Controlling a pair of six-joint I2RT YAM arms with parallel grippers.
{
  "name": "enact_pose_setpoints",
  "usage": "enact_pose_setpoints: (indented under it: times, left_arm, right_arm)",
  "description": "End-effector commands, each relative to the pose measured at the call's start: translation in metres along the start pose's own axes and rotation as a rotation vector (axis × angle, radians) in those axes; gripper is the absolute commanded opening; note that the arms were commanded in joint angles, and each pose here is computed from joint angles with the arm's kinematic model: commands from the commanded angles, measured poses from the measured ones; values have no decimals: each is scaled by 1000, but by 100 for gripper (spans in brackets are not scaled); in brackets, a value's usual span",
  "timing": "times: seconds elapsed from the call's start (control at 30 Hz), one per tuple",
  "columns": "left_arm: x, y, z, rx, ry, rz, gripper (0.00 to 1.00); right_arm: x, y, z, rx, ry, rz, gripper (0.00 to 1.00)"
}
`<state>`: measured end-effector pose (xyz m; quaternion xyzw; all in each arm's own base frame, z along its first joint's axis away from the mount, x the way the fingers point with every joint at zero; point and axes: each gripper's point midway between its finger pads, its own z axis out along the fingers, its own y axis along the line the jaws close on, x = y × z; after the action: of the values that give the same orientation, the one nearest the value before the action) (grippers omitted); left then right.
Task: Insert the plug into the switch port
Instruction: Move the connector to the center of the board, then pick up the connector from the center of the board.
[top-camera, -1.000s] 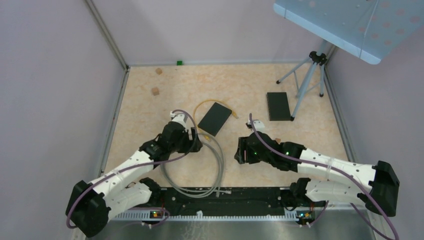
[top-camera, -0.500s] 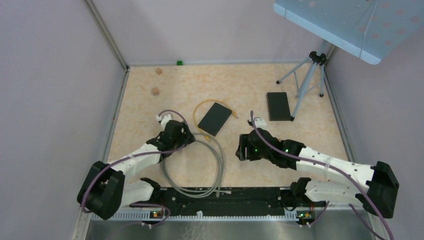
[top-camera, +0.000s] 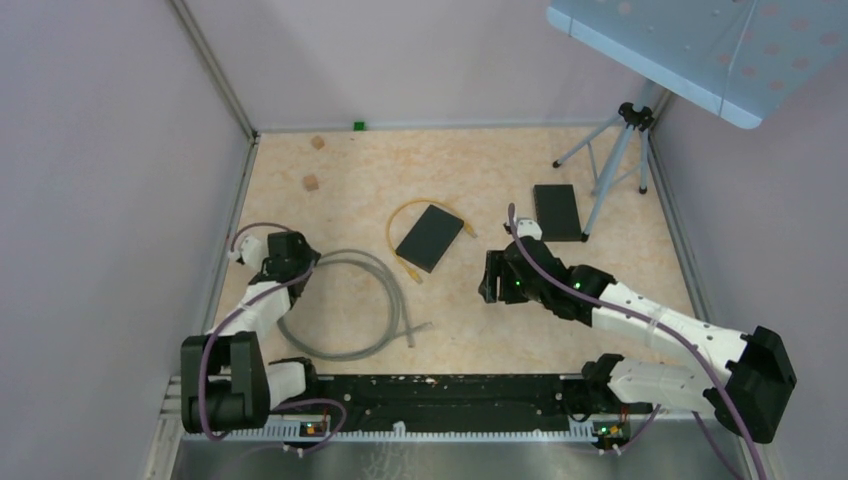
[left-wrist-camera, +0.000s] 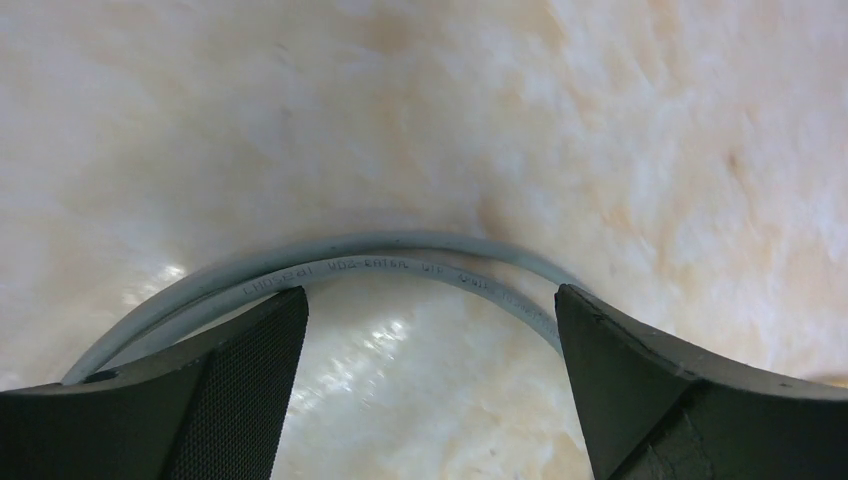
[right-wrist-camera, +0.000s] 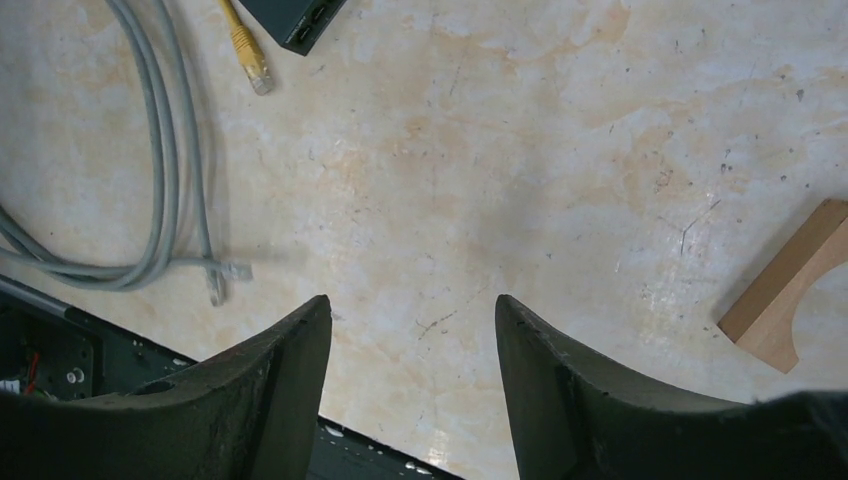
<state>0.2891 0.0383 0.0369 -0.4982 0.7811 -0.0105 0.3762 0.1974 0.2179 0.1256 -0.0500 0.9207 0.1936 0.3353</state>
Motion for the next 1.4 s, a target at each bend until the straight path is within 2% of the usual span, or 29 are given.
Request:
enact_pose_setpoints:
  times: [0.0, 0.2, 0.37, 0.47, 0.57, 0.67, 0.77, 0.97, 1.2, 1.37]
  left_arm:
    - [-13, 38, 5, -143, 12, 9, 99]
    - [-28, -25, -12, 143, 60, 192, 99]
    - [-50, -97, -60, 491, 13, 334, 99]
    - [-44, -140, -91, 629, -8, 444, 99]
    - [-11, -181, -106, 699, 3, 619, 99]
    - [30, -210, -98, 730, 91, 747, 98]
    - [59, -229, -77, 752, 180, 811, 96]
    - [86, -252, -32, 719, 221, 927, 92]
    - [110, -252, 1, 630, 259, 1029, 86]
    - [117, -235, 24, 496, 274, 1073, 77]
  right_arm:
    - [-17, 7, -7, -23, -41, -4, 61]
    - [-14, 5, -5, -34, -35, -17, 62]
    - [-18, 6, -8, -38, -38, -47, 64]
    - [-18, 7, -10, -46, -34, -53, 64]
    - [-16, 7, -12, -56, -34, -51, 64]
    - [-14, 8, -16, -72, -31, -49, 64]
    - [-13, 8, -22, -84, -34, -47, 64]
    - [-6, 2, -29, -90, -34, -51, 64]
    - [2, -6, -29, -77, -22, -62, 63]
    - [2, -7, -28, -75, -19, -75, 63]
